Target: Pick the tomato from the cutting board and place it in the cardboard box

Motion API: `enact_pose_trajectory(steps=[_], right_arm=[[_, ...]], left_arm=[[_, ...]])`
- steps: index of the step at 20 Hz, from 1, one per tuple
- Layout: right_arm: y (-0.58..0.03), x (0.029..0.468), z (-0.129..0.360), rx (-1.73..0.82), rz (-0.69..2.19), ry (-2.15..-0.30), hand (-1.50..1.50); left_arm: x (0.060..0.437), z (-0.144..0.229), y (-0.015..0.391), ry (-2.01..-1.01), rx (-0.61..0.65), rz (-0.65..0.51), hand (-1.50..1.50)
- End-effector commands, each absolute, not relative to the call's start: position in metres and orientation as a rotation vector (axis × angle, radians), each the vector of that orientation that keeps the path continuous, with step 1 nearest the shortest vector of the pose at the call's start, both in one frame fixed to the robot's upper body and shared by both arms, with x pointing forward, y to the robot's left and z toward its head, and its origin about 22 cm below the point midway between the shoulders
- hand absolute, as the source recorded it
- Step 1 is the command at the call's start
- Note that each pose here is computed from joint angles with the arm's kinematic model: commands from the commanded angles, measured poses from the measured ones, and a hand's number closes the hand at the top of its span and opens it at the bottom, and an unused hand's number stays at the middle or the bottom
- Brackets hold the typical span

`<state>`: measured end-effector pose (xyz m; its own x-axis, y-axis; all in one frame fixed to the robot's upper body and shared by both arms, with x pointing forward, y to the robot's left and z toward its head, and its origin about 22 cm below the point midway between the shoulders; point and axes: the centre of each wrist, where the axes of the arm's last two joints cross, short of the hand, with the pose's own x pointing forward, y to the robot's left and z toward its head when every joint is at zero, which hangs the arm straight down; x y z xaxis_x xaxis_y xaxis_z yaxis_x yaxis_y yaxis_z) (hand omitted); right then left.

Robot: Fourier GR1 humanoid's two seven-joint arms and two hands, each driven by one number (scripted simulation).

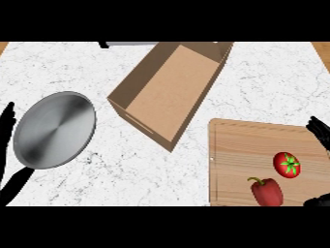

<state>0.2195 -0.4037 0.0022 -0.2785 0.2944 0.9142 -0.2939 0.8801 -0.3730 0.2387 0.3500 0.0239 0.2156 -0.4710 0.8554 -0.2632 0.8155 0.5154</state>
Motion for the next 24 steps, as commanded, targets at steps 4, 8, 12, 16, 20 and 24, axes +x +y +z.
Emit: enact_pose_trajectory(steps=[4,8,12,16,20,24], right_arm=[[-0.484,0.208,0.000,-0.053,0.687,-1.891,-1.50],[-0.492,0.214,0.023,-0.215,1.034,-1.710,-1.50],[-0.480,0.233,0.031,-0.196,1.248,-1.577,-1.50],[-0.462,0.263,0.058,-0.256,1.380,-1.441,-1.50],[-0.443,0.272,0.054,-0.246,1.487,-1.315,-1.50],[-0.403,0.289,0.040,-0.207,1.503,-1.261,-1.50]], left_arm=[[0.252,0.018,0.339,-1.381,0.650,-0.209,0.00],[0.253,0.020,0.351,-1.366,0.631,-0.203,0.00],[0.260,0.025,0.357,-1.362,0.625,-0.227,0.00],[0.265,0.007,0.357,-1.366,0.652,-0.213,0.00],[0.269,0.018,0.363,-1.352,0.642,-0.205,0.00],[0.263,0.022,0.365,-1.347,0.654,-0.224,0.00]])
